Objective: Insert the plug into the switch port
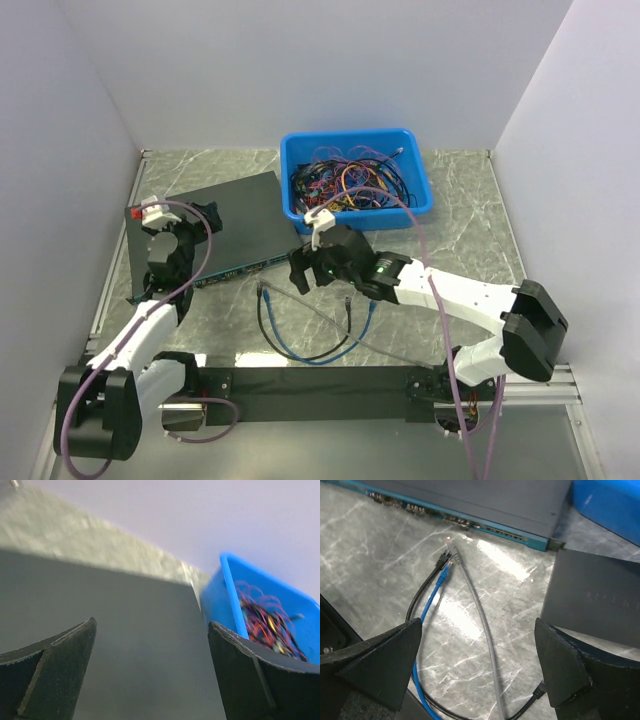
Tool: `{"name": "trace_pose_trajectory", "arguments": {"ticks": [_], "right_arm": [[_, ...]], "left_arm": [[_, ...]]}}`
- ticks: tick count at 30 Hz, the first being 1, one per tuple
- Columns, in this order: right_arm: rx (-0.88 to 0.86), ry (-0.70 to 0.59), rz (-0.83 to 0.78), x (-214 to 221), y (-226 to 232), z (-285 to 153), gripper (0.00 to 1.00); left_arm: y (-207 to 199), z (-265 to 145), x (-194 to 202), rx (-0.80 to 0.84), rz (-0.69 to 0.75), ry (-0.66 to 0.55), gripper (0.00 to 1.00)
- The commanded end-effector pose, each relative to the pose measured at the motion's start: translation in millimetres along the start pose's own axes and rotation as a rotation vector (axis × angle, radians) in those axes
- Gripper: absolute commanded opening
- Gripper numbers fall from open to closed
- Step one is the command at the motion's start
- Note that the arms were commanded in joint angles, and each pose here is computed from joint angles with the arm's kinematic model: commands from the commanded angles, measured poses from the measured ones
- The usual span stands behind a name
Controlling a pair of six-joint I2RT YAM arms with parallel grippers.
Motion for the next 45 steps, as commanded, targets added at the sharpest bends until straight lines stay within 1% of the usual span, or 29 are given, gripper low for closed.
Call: {"name": "trace_pose_trajectory", "arguments": {"ticks": [1, 2, 3, 4, 5, 7, 9, 11, 12, 14, 15, 17, 18, 19, 20, 21, 22, 24, 25, 29, 31, 34, 38, 45], "right_arm": [[-0.004, -0.084, -0.059, -24.4, 17.7, -3.5, 1.00], [0.000, -0.071, -0.065, -21.8, 18.6, 1.3, 1.00], [0.004, -0.070, -0.069, -21.5, 19.9, 3.2, 1.00], [0.004, -0.072, -0.069, -23.6, 21.8, 5.5, 1.00], [0.017, -0.047, -0.075, -18.4, 21.7, 12.8, 0.99], [0.029, -0.038, -0.078, -20.6, 24.9, 19.0, 0.98], [0.050, 0.002, -0.093, -11.1, 26.8, 30.0, 0.97], [0.064, 0.022, -0.100, -6.8, 29.2, 39.2, 0.95], [0.071, 0.028, -0.101, -5.1, 29.6, 42.0, 0.94], [0.089, 0.044, -0.100, -1.8, 29.4, 51.2, 0.93], [0.090, 0.044, -0.103, -4.0, 30.5, 54.1, 0.92], [0.090, 0.063, -0.112, -0.1, 30.4, 61.9, 0.88], [0.084, 0.065, -0.113, -0.5, 31.7, 64.2, 0.87], [0.074, 0.073, -0.123, 2.7, 32.3, 68.7, 0.84], [0.052, 0.080, -0.124, 3.8, 34.4, 70.3, 0.82], [0.041, 0.081, -0.126, 3.8, 35.7, 72.1, 0.80], [0.047, 0.095, -0.129, 8.0, 33.8, 77.9, 0.74], [0.048, 0.108, -0.135, 8.5, 35.5, 83.0, 0.68], [0.061, 0.128, -0.140, 13.7, 33.3, 88.7, 0.64], [0.063, 0.163, -0.156, 22.7, 35.3, 103.1, 0.57], [0.075, 0.178, -0.162, 26.1, 35.9, 111.3, 0.54], [0.114, 0.186, -0.171, 27.9, 32.3, 120.4, 0.52], [0.114, 0.206, -0.182, 31.6, 33.9, 128.9, 0.48], [0.106, 0.232, -0.177, 39.1, 36.4, 139.6, 0.47]], "left_arm": [[-7.5, -10.6, 20.5, 0.037, -0.161, 0.156, 0.99], [-8.8, -10.3, 20.1, 0.029, -0.170, 0.190, 0.99], [-14.1, -6.2, 8.4, 0.027, -0.183, 0.199, 0.97], [-17.0, -6.3, 6.7, 0.017, -0.184, 0.219, 0.95], [-14.4, -11.5, 13.5, -0.031, -0.181, 0.291, 0.93], [-19.1, -13.6, 0.0, -0.069, -0.189, 0.290, 0.89], [-18.2, -23.7, -1.7, -0.104, -0.183, 0.353, 0.88], [-22.6, -34.4, -13.9, -0.081, -0.175, 0.363, 0.88], [-24.1, -41.5, -21.7, -0.080, -0.156, 0.393, 0.87], [-29.1, -51.7, -39.9, -0.051, -0.136, 0.397, 0.88], [-31.0, -59.5, -53.4, -0.047, -0.097, 0.419, 0.88], [-33.0, -68.5, -66.8, -0.022, -0.048, 0.428, 0.89], [-32.3, -71.5, -75.0, -0.013, 0.004, 0.418, 0.89], [-29.4, -76.9, -76.2, -0.022, 0.032, 0.424, 0.91], [-25.5, -78.1, -77.5, -0.040, 0.061, 0.406, 0.92], [-19.4, -79.3, -68.8, -0.050, 0.102, 0.416, 0.92], [-17.8, -81.2, -68.5, -0.048, 0.113, 0.397, 0.93], [-11.3, -82.7, -58.2, -0.074, 0.125, 0.402, 0.93], [-11.1, -83.6, -59.6, -0.080, 0.121, 0.397, 0.92], [-13.2, -82.6, -66.3, -0.055, 0.127, 0.348, 0.93], [-10.8, -80.4, -66.3, -0.077, 0.140, 0.357, 0.93], [-11.7, -77.8, -62.5, -0.066, 0.141, 0.381, 0.92], [-11.7, -76.4, -62.9, -0.063, 0.140, 0.383, 0.91], [-10.9, -75.1, -63.4, -0.044, 0.129, 0.379, 0.91]]}}
Point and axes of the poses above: each gripper's point midway between its finger pads, its own z axis out along the fingers, its own y axis along the line the jaws close on, x = y × z, the point moved 8 cm from there along -z, back along the fingers, and after that the axes turned 9 degrees about z, right-handed, at the moved point
